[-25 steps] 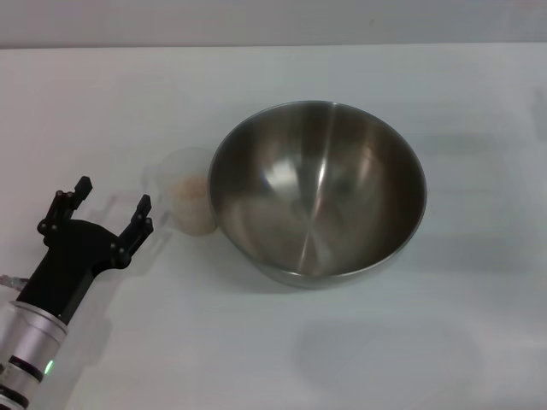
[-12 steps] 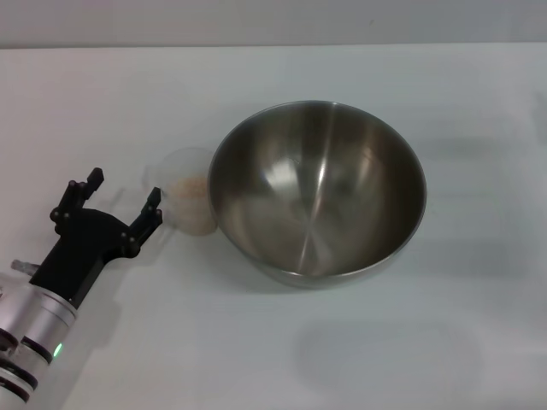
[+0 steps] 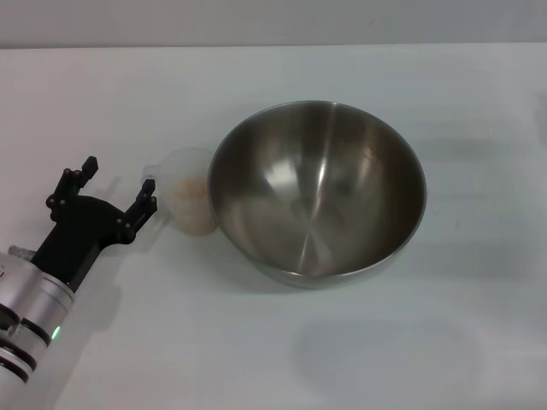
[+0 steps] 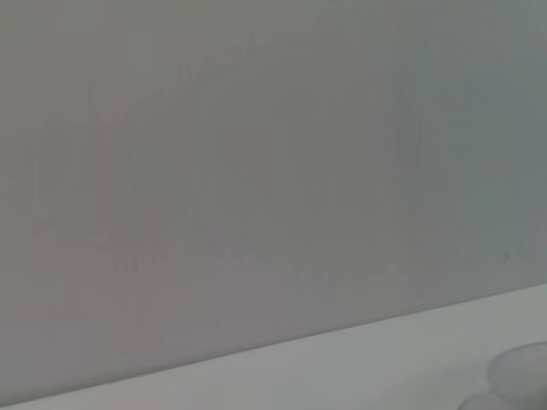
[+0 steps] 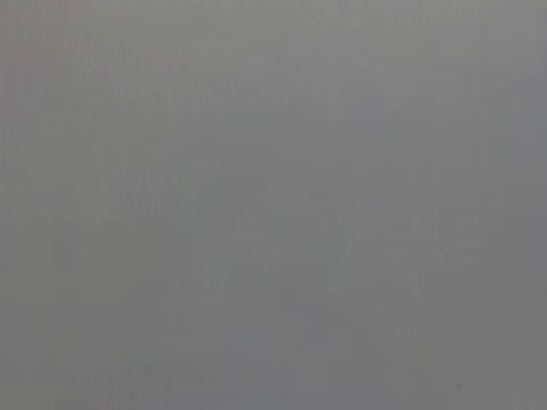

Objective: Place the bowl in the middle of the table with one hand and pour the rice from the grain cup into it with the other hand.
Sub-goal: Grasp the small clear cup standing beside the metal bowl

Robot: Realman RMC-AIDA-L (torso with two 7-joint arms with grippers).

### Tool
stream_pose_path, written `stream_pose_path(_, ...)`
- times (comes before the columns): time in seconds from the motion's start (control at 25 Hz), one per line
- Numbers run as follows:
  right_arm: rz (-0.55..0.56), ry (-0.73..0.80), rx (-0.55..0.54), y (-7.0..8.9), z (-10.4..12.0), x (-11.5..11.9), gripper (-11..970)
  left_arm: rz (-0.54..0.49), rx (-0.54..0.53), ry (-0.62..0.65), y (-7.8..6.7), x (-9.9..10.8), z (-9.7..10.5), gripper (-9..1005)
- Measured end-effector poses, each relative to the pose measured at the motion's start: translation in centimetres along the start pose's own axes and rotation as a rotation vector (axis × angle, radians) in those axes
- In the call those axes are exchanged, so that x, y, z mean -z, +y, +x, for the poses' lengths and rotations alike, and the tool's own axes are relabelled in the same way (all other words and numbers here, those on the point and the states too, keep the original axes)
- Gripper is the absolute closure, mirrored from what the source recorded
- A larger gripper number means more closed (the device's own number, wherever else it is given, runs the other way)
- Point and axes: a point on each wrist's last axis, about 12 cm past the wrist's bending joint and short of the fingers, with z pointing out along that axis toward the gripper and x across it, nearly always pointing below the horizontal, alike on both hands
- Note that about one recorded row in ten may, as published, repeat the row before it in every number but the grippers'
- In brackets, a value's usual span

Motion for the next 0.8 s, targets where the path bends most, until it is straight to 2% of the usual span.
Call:
stream_pose_path(0.4,-0.001,-0.001,-0.001,0.1,0.0,-0.2,385,0.008,-0.013,0.014,0.2,-1.1,-0.2,304)
stream_pose_path(0.8,-0.004,0.000,-0.003,0.2,0.0,-0.4,385,0.005,-0.011,0.020,0.2,-1.2,-0.2,309)
